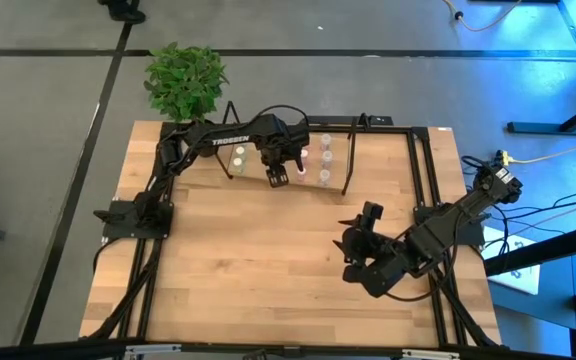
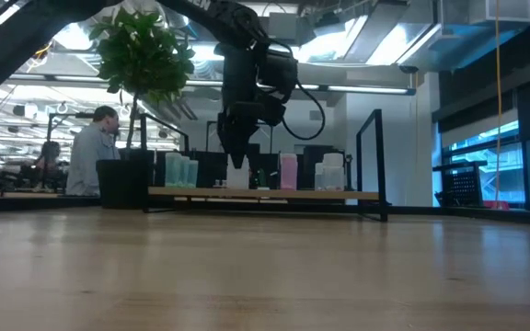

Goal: Pick and place medicine bottles onto shelf by color
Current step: Put the white medicine bottle on the shelf aligned with the other white medicine bottle, then return to Home Position

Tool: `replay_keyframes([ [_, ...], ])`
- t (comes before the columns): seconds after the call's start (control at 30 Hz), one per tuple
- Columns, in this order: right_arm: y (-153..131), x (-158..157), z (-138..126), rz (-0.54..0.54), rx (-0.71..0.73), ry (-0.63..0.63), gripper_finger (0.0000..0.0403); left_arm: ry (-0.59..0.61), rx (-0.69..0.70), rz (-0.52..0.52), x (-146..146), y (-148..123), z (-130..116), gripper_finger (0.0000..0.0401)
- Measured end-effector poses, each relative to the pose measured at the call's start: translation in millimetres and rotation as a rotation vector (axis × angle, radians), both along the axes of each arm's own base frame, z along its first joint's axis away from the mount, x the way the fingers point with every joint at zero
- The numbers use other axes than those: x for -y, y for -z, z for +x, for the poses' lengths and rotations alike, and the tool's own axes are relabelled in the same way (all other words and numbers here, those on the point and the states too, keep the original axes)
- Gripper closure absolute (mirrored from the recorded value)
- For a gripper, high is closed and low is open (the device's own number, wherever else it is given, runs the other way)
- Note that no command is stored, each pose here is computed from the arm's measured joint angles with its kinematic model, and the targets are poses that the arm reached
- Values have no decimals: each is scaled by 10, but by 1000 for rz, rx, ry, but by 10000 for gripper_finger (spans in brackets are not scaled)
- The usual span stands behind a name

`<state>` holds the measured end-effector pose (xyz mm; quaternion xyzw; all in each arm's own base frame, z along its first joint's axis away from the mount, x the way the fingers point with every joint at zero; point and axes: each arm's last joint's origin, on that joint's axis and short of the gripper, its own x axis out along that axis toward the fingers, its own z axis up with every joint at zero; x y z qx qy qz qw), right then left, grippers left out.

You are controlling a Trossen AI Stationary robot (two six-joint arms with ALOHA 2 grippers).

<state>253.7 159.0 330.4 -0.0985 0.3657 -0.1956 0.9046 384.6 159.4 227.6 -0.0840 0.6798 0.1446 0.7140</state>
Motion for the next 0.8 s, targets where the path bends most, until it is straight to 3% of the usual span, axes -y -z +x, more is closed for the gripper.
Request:
replay_keyframes([
  [0.43, 0, 2, 1, 2, 1, 2, 171, -10, -15, 39, -10, -3, -5, 118],
  [0.8, 0, 2, 1, 2, 1, 2, 171, -54, -42, 26, 16, -29, -43, 109],
])
